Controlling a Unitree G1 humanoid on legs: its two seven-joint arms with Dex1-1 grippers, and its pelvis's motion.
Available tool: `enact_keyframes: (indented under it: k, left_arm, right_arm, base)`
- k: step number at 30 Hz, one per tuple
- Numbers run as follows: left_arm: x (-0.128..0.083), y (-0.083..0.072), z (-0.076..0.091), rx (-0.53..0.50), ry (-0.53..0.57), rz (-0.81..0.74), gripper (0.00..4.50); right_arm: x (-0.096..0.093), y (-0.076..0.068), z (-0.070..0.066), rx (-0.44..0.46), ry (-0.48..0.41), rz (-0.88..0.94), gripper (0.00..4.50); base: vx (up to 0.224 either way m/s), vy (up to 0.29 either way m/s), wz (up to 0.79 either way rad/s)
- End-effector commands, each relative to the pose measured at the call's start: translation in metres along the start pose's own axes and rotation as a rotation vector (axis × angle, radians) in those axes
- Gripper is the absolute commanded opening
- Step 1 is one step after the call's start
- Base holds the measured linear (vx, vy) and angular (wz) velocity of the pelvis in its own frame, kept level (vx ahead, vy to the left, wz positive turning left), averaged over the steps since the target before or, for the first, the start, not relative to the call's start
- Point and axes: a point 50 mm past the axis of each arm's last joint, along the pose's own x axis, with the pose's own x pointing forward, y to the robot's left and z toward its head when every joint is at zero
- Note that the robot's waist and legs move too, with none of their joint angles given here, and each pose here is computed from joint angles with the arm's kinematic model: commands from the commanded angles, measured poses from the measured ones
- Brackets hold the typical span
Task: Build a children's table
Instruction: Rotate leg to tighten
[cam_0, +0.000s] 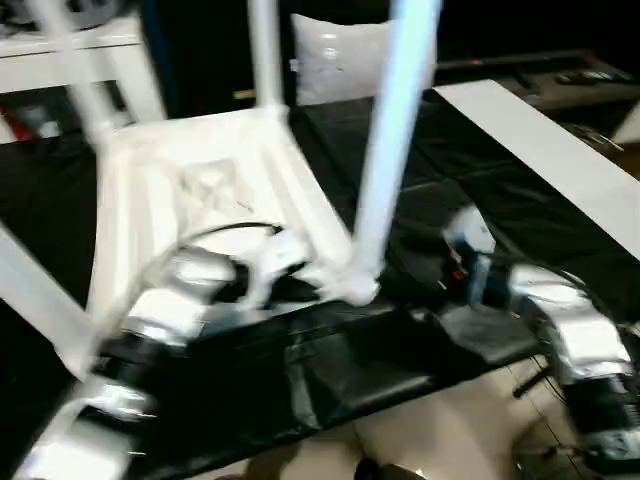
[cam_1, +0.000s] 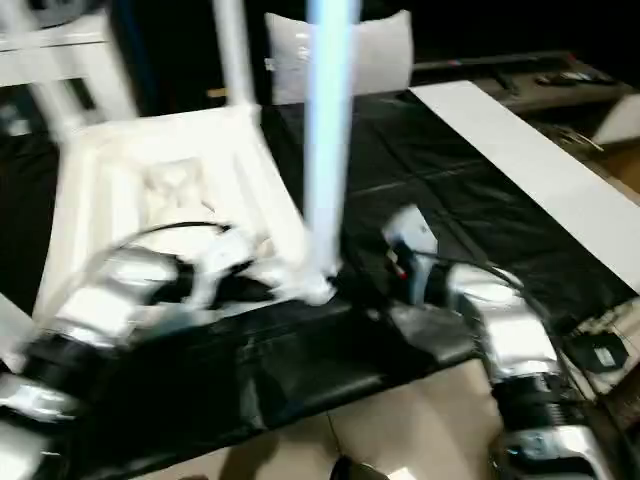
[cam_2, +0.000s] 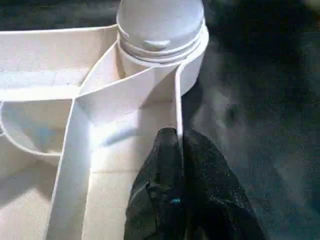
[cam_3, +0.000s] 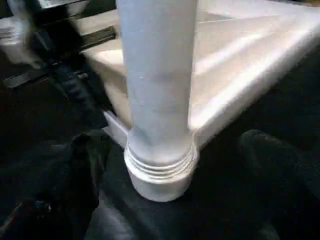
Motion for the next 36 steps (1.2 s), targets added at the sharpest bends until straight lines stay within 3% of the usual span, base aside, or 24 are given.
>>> enact_keyframes:
  k: [1, 3, 4, 9, 12, 14, 16, 30, 36]
  left_arm:
    - [0.010, -0.009, 0.015, 0.096, -0.042, -0.135, 0.00]
    - [0.008, -0.013, 0.012, 0.104, -0.022, -0.222, 0.00]
    - [0.008, -0.015, 0.011, 0.110, -0.014, -0.257, 0.00]
    - [0.011, -0.019, 0.012, 0.152, -0.009, -0.334, 0.00]
    - [0.012, -0.020, 0.012, 0.162, -0.006, -0.352, 0.00]
    - [0.012, -0.020, 0.011, 0.166, -0.005, -0.354, 0.00]
    - [0.011, -0.020, 0.011, 0.169, -0.005, -0.358, 0.00]
    - [0.009, -0.020, 0.010, 0.164, -0.011, -0.360, 0.00]
    - [0.012, -0.014, 0.014, 0.097, -0.060, -0.248, 0.00]
  right_arm:
    - [0.000, 0.002, 0.006, -0.011, -0.008, 0.056, 4.47]
    - [0.001, 0.005, 0.004, -0.018, 0.004, 0.135, 4.47]
    - [0.001, 0.007, 0.003, -0.010, 0.007, 0.171, 4.21]
    - [0.003, 0.012, 0.000, 0.043, 0.018, 0.284, 4.08]
    - [0.004, 0.015, -0.003, 0.051, 0.042, 0.328, 3.72]
    - [0.004, 0.017, -0.005, 0.059, 0.052, 0.358, 3.70]
    - [0.005, 0.019, -0.006, 0.064, 0.060, 0.382, 3.33]
    - [0.009, 0.023, -0.007, 0.101, 0.048, 0.430, 2.18]
    - [0.016, 0.028, -0.007, 0.126, -0.005, 0.398, 2.05]
  base:
    - [0.000, 0.000, 0.00]
    - [0.000, 0.000, 0.00]
    - [0.000, 0.000, 0.00]
    - [0.000, 0.000, 0.00]
    - [0.000, 0.000, 0.00]
    - [0.000, 0.000, 0.00]
    - [0.000, 0.000, 0.00]
    - [0.000, 0.000, 0.00]
    - [0.000, 0.000, 0.00]
